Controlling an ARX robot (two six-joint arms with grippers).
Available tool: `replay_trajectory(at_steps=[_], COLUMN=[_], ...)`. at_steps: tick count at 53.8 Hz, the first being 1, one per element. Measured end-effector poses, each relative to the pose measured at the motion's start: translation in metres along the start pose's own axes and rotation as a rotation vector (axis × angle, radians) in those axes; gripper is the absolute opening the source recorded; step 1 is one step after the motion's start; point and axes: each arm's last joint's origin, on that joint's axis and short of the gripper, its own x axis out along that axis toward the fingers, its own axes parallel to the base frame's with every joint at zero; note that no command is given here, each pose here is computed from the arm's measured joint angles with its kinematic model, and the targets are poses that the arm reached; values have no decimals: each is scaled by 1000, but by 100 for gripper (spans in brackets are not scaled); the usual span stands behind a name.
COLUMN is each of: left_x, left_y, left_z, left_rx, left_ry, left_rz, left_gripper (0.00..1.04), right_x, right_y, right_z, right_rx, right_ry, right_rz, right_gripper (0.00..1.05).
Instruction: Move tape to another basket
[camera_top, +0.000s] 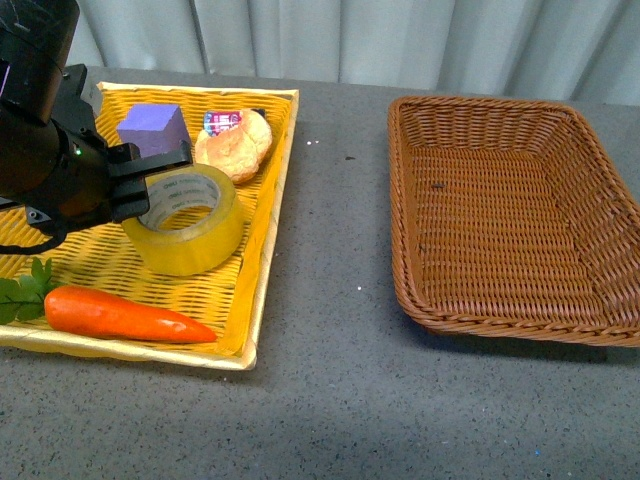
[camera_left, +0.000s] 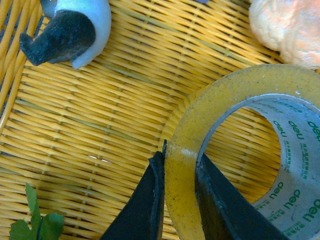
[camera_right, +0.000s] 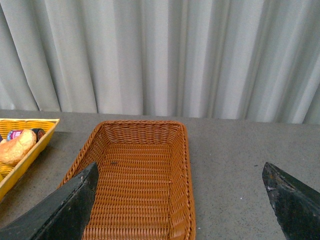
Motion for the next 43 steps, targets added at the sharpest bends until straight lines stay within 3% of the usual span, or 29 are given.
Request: replay_trajectory(at_steps=[12,23,38,43], left_x=[-23,-61,-90,-90], left_y=[-12,-43,-114,-135], left_z=[14,33,33,22], left_rx=[80,364,799,948], left_ry=[-76,-236,-300,-251], left_rz=[-69,-247,-522,-641], left_gripper=[15,14,14,14], right_x=[0,0,0,0], right_y=[0,0,0,0], right_z=[0,0,0,0], right_rx=[0,0,0,0], right_ry=[0,0,0,0], right_rz=[0,1,0,0], right_gripper=[96,96,96,96])
